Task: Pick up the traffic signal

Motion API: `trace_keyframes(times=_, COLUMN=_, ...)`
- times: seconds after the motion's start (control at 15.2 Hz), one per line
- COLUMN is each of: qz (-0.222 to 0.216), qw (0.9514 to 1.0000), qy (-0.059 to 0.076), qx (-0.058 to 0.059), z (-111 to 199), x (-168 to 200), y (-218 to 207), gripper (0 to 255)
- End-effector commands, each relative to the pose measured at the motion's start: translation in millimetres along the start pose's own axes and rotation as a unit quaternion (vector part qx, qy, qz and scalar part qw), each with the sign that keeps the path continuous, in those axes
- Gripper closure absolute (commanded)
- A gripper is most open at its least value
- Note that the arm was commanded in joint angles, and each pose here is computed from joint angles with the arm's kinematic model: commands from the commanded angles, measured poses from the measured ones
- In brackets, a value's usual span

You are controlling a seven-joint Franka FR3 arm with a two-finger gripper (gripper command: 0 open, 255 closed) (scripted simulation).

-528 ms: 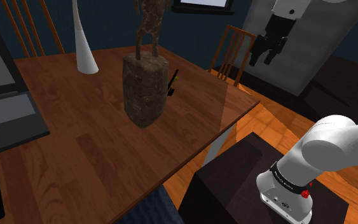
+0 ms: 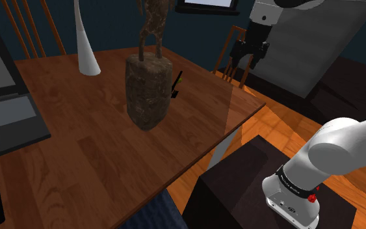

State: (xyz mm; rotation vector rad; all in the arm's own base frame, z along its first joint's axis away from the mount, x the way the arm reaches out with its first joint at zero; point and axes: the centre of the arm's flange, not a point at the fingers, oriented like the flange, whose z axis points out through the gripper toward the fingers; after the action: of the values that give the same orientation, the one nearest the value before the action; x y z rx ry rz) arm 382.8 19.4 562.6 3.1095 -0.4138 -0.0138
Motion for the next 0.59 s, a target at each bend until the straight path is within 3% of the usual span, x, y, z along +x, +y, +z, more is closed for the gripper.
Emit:
trace_keyframes(times=0.0, qz=0.02, qw=0.9998, qy=-0.004, qx=-0.001, z=11.4, x=20.4, y=-14.5, gripper=0)
trace_keyframes(times=0.53, qz=0.098, qw=0.995, qy=-0.021, qx=-0.005, z=58.2, x=103.0, y=-70.0, gripper=0)
